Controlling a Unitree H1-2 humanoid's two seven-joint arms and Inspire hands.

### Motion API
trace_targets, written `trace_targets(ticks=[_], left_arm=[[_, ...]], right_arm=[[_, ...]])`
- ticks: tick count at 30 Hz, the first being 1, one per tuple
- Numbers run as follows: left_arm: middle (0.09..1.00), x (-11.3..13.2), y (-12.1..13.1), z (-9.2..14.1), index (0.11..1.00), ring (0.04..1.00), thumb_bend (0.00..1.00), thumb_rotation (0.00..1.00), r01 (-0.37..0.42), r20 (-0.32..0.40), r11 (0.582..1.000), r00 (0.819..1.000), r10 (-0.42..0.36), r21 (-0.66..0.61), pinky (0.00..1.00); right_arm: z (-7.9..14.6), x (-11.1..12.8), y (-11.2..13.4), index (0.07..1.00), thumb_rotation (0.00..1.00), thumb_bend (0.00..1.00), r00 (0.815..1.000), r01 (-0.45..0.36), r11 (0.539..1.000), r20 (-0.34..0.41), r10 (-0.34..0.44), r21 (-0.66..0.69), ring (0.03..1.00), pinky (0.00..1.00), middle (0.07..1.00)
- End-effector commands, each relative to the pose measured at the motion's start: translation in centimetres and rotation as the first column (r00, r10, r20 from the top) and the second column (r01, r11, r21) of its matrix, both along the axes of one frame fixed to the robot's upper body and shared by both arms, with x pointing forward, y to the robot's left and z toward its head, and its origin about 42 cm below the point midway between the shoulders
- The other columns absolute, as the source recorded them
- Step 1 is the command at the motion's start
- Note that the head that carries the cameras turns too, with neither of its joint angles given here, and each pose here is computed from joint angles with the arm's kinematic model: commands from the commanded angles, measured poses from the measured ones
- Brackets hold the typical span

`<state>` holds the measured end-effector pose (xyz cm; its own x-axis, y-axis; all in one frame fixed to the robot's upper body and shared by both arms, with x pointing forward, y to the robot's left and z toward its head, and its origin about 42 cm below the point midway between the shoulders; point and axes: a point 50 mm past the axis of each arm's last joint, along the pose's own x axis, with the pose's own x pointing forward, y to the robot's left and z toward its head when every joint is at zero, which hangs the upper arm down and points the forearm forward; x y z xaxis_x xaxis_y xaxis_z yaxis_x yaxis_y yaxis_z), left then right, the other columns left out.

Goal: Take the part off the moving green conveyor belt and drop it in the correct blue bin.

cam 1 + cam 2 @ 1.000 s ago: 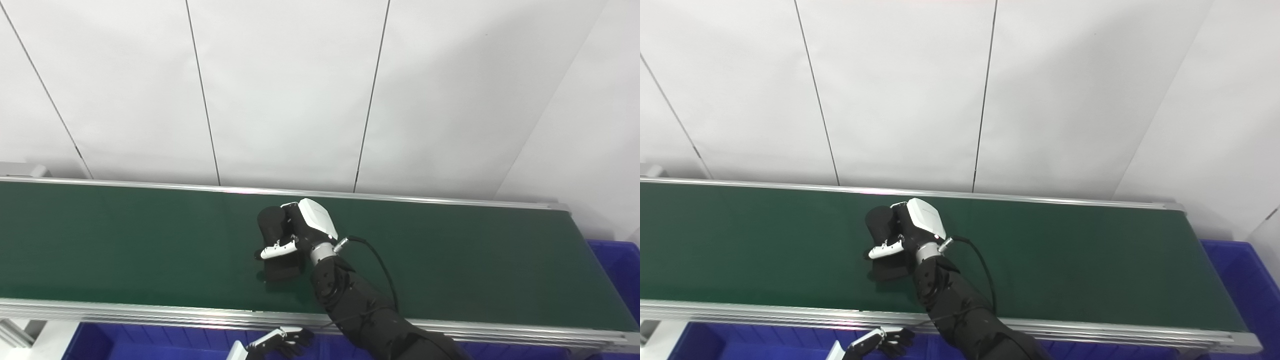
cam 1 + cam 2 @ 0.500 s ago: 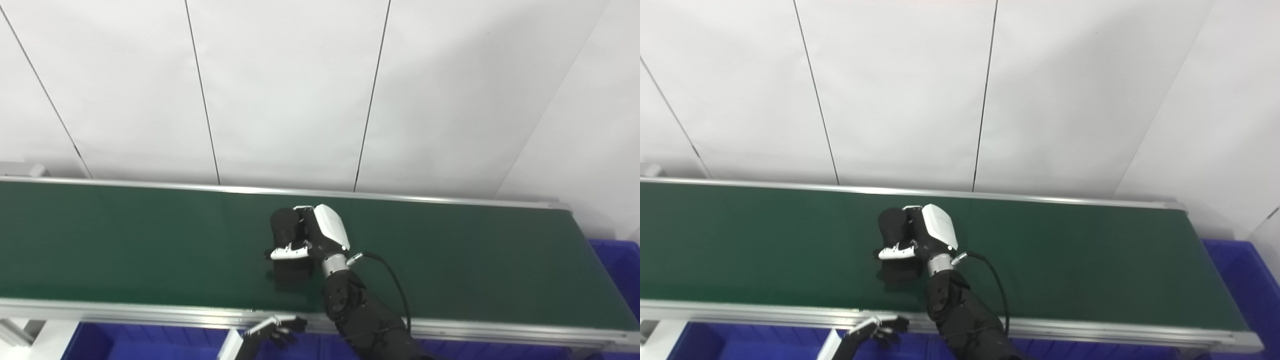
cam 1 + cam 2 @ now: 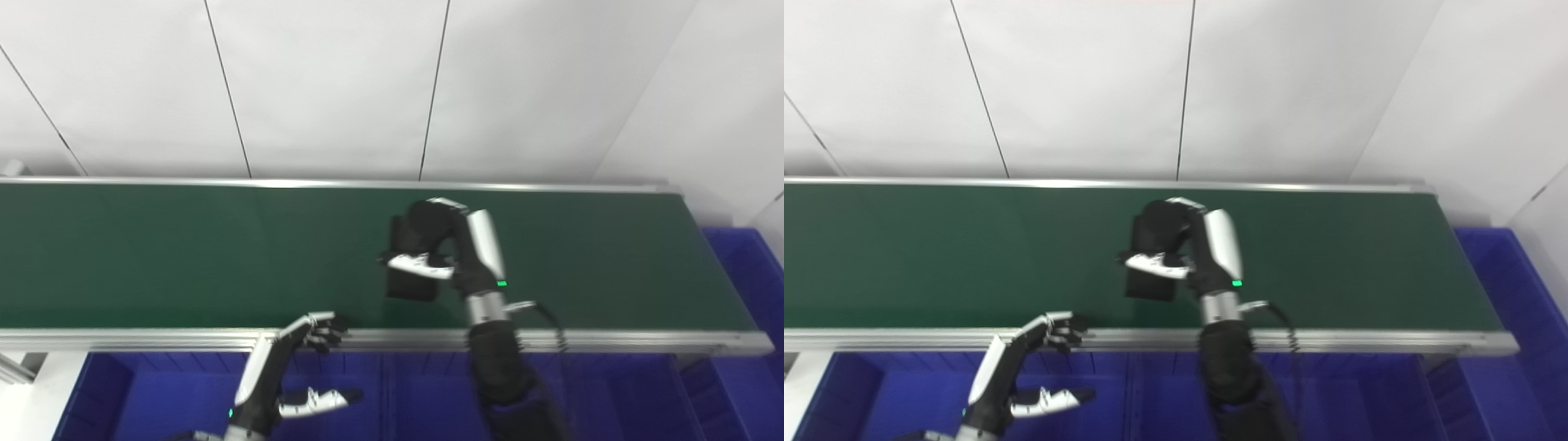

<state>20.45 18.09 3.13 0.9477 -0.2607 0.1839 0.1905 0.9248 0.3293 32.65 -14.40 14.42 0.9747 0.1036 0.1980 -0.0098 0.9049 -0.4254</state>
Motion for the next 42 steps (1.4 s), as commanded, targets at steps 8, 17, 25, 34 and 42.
trace_targets(ticks=[8, 17, 25, 34, 42], left_arm=[[0.672, 0.4, -0.3, 1.8, 0.705, 0.61, 0.77, 0.41, 0.041, 0.028, 0.997, 0.999, -0.039, -0.07, 0.49], [0.704, -0.5, 0.1, 2.3, 0.729, 0.642, 0.79, 0.43, 0.101, -0.039, 0.985, 0.993, -0.107, -0.142, 0.52], [0.75, -1.9, 1.0, 2.5, 0.769, 0.697, 0.82, 0.47, 0.151, -0.073, 0.975, 0.984, -0.164, -0.164, 0.58], [0.742, -1.8, 1.5, 2.6, 0.756, 0.691, 0.8, 0.5, 0.15, -0.078, 0.974, 0.983, -0.165, -0.173, 0.58], [0.721, -1.0, 1.4, 2.3, 0.742, 0.669, 0.79, 0.48, 0.151, -0.083, 0.97, 0.982, -0.169, -0.189, 0.57]], right_arm=[[1.8, -5.2, -5.1, 0.489, 0.0, 0.49, 0.995, -0.085, 0.993, -0.063, 0.08, -0.084, 0.442, 0.31, 0.56], [-0.3, -8.4, -6.7, 0.522, 0.0, 0.49, 0.955, -0.197, 0.964, -0.26, 0.146, -0.181, 0.424, 0.31, 0.535], [-2.6, -9.0, -6.8, 0.499, 0.0, 0.49, 0.893, -0.316, 0.904, -0.414, 0.179, -0.289, 0.44, 0.32, 0.544], [-5.5, -7.3, -6.4, 0.485, 0.0, 0.49, 0.845, -0.396, 0.802, -0.52, 0.127, -0.447, 0.483, 0.34, 0.566], [-7.2, -6.8, -5.1, 0.689, 0.09, 0.6, 0.83, -0.473, 0.607, -0.555, 0.062, -0.639, 0.729, 0.57, 0.855]])
